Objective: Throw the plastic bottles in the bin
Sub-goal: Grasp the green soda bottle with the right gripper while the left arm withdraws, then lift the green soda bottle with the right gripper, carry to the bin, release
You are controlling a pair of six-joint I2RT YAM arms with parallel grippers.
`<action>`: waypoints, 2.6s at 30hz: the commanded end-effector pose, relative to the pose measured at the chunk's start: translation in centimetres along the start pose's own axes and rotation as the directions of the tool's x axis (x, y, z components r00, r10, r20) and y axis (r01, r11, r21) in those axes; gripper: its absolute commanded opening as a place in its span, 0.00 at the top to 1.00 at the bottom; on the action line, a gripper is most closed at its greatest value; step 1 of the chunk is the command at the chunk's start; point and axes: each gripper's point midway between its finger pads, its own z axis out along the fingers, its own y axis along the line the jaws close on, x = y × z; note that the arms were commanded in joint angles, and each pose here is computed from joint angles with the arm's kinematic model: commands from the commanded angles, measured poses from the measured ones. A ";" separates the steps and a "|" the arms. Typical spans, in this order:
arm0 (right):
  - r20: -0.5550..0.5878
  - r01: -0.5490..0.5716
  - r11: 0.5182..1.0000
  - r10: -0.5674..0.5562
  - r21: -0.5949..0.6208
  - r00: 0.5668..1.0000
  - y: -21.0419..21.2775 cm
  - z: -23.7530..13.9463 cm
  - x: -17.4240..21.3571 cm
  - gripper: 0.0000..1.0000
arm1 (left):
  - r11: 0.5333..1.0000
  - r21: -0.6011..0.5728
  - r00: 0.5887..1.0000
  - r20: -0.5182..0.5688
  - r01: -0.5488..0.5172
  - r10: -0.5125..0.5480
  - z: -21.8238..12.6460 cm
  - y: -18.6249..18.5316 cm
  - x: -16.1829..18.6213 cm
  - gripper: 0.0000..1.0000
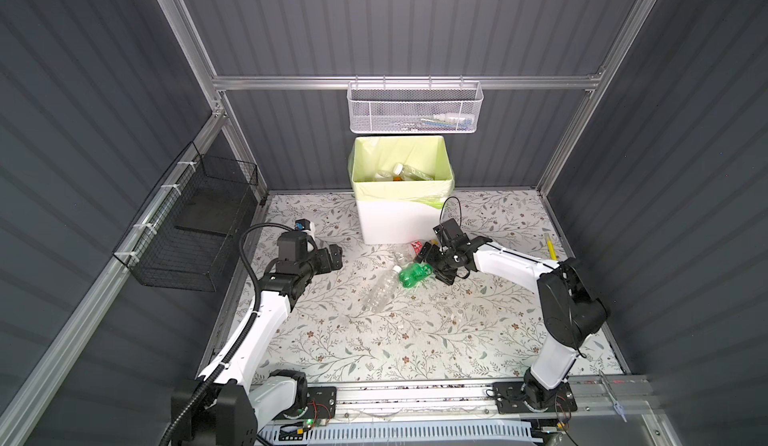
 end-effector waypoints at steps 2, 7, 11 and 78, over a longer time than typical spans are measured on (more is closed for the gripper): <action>0.021 -0.036 0.997 0.034 0.073 0.999 -0.3 0.8 0.2 0.08 | 0.986 -0.139 0.991 0.107 0.089 -0.075 -0.6 2.8 -0.9 0.01; 0.034 -0.045 0.994 0.042 0.100 0.999 -0.4 1.8 0.2 0.10 | 0.985 -0.133 0.989 0.120 0.105 -0.090 -0.3 2.8 -0.9 0.00; 0.036 -0.031 0.990 0.026 0.136 0.999 -0.9 2.3 0.0 0.15 | 0.987 -0.130 0.992 0.098 0.095 -0.082 -0.1 2.7 -0.6 0.01; 0.534 0.278 0.918 -0.091 -0.281 0.841 6.3 -30.9 -16.3 0.01 | 0.950 0.256 0.965 -0.146 -0.178 0.220 1.2 -8.8 7.5 0.00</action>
